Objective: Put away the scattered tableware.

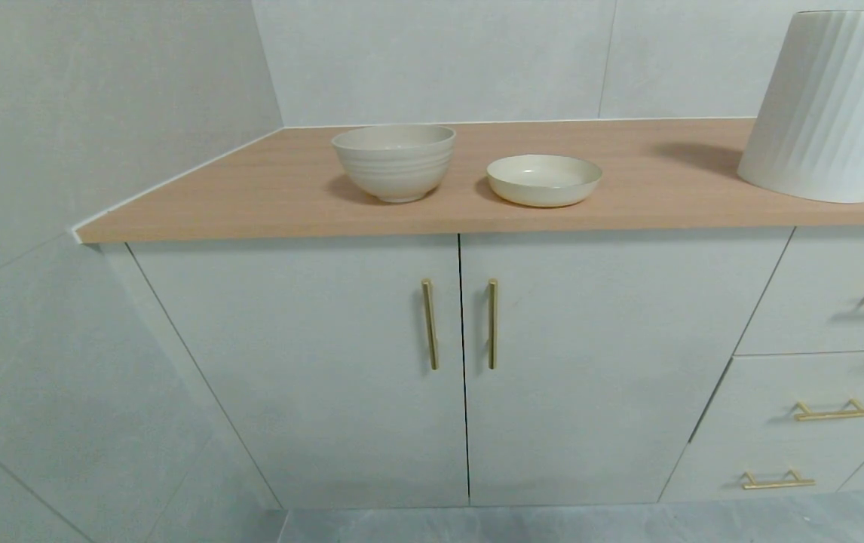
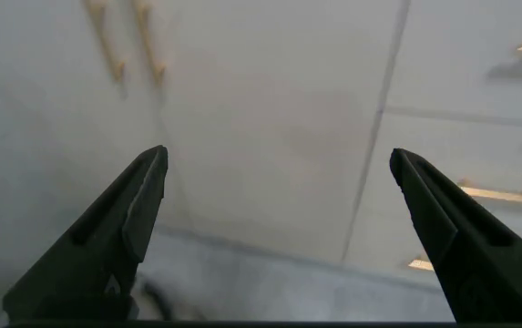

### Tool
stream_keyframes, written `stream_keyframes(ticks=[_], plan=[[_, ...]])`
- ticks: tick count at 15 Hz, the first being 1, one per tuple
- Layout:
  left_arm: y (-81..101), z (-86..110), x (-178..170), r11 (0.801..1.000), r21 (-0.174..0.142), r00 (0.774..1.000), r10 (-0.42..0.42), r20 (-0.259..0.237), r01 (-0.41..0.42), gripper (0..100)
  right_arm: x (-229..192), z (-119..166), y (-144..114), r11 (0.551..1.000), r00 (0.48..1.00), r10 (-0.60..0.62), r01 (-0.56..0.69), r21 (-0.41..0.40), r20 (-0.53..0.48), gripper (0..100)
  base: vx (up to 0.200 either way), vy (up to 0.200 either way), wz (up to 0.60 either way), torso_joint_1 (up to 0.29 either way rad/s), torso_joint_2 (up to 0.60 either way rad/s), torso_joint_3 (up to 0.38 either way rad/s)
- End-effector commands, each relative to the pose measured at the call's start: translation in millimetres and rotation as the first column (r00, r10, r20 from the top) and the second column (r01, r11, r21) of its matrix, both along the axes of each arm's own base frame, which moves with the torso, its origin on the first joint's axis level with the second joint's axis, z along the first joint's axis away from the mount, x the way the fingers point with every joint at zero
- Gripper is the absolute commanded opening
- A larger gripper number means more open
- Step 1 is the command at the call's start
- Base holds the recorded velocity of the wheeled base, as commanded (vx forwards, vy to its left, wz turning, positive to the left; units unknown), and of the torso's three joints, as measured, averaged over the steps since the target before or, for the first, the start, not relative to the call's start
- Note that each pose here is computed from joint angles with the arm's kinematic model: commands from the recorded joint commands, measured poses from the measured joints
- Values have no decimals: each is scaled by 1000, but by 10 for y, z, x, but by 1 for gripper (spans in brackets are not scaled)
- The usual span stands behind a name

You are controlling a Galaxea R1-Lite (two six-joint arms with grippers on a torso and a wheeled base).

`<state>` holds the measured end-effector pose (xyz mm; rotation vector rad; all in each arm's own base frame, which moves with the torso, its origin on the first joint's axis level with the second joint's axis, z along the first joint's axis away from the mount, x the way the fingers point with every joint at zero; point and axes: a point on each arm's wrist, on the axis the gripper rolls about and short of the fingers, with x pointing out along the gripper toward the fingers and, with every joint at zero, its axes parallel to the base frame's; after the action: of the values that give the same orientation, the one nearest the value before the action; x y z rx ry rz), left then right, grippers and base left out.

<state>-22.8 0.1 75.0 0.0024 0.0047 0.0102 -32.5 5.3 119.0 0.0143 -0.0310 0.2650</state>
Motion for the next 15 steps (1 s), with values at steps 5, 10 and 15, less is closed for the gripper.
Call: stream_keyframes(ticks=[5,10,15], plan=[[0,0,0,1000,1,1000,1,0,-1,100,554,247,56,975,907,196,-220,-23,-372,100,0,0,0,0,0,0],[0,2,0,1000,8,1000,0,2,0,100,1539,582,479,926,783,312,-378,-14,-538,100,0,0,0,0,0,0],[0,2,0,1000,8,1000,0,2,0,100,2389,603,1116,874,738,404,-486,-12,-541,100,0,0,0,0,0,0]])
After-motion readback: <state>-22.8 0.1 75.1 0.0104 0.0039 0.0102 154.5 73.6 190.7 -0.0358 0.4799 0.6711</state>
